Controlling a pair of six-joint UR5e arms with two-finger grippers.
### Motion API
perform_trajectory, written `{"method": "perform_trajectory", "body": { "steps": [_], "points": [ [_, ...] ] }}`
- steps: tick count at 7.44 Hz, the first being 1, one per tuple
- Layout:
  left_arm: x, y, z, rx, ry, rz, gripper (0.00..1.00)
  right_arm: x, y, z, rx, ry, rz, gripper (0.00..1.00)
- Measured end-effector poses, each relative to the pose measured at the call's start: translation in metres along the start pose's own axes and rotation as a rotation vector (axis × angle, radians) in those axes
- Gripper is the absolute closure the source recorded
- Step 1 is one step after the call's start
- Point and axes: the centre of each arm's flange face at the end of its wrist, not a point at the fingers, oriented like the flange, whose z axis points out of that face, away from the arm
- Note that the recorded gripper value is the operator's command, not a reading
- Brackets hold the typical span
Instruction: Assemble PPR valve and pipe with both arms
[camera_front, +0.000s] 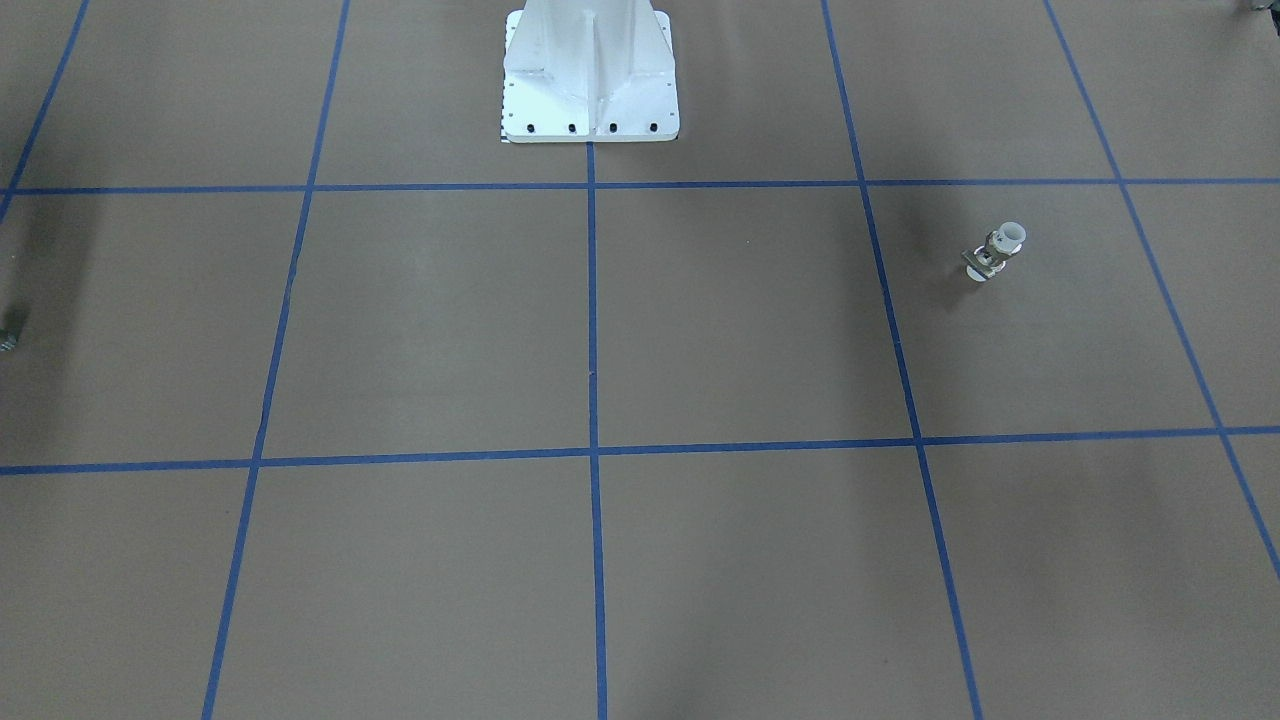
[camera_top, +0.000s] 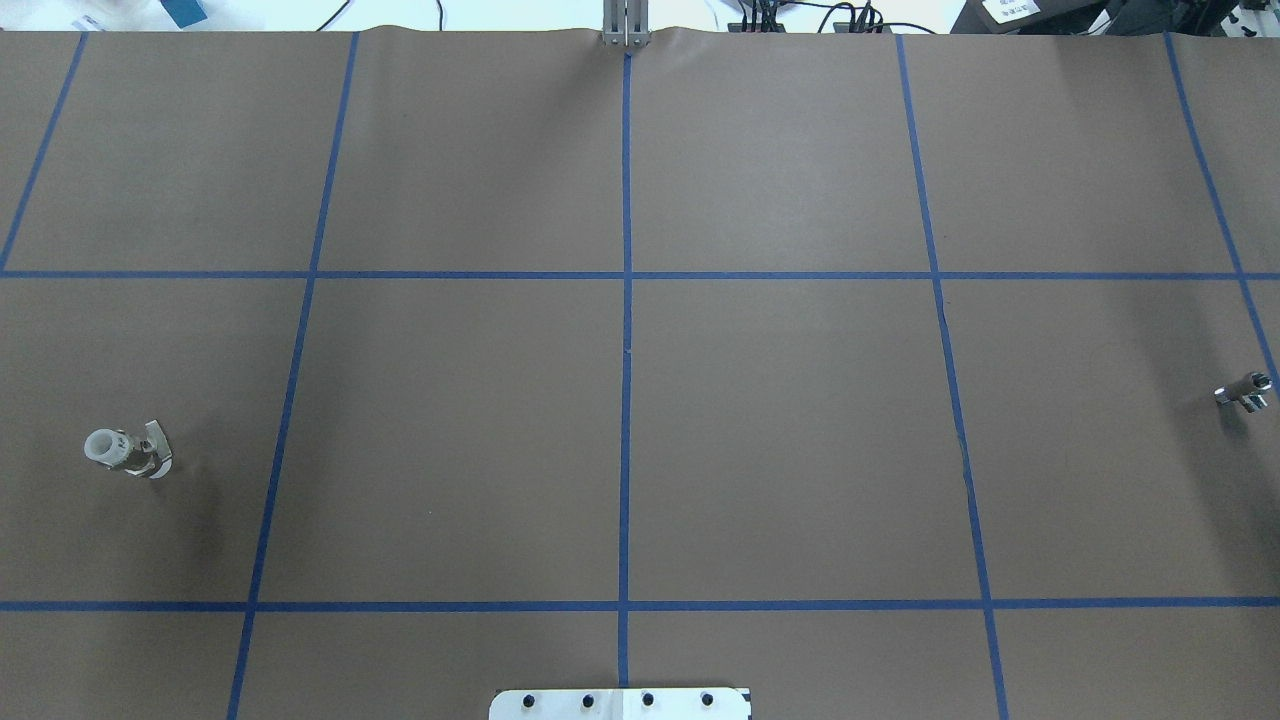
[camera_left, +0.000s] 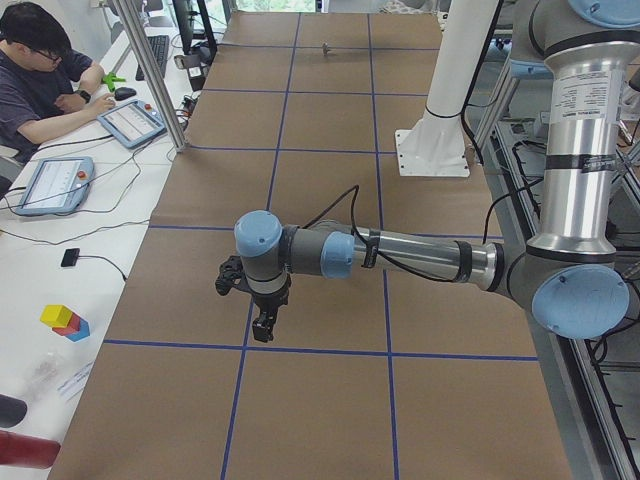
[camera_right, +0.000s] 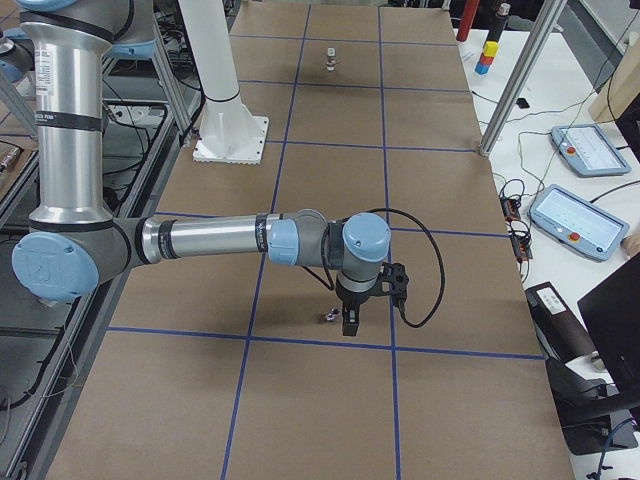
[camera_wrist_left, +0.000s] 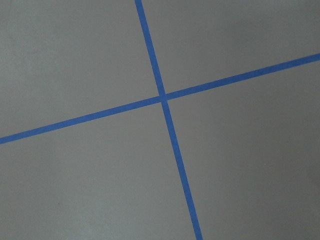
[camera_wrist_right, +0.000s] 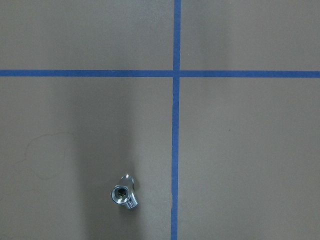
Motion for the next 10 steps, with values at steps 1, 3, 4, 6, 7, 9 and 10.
{"method": "perform_trajectory", "body": {
  "steps": [1, 3, 4, 6, 7, 9, 10],
  "points": [
    [0.000, 0.000, 0.000, 0.001, 0.000, 0.001, 0.00, 0.000, 0.000, 0.000, 0.000, 0.000, 0.000, 0.00],
    [0.002, -0.001, -0.003, 0.005, -0.001, 0.004, 0.00, 0.000, 0.000, 0.000, 0.001, 0.000, 0.000, 0.00],
    [0.002, -0.002, -0.004, 0.008, 0.000, 0.008, 0.00, 0.000, 0.000, -0.001, 0.001, 0.000, 0.000, 0.00],
    [0.007, -0.010, -0.009, 0.022, 0.002, 0.027, 0.00, 0.000, 0.000, 0.000, 0.000, -0.001, 0.001, 0.00],
    [0.009, -0.014, -0.012, 0.028, 0.001, 0.033, 0.00, -0.001, 0.000, 0.000, 0.001, -0.001, 0.001, 0.00],
    [0.011, -0.018, -0.016, 0.036, 0.000, 0.032, 0.00, -0.003, -0.001, -0.003, 0.006, 0.000, -0.004, 0.00],
    [0.014, -0.020, -0.019, 0.043, 0.000, 0.034, 0.00, -0.007, -0.004, -0.007, 0.014, 0.000, -0.012, 0.00]
  ]
}}
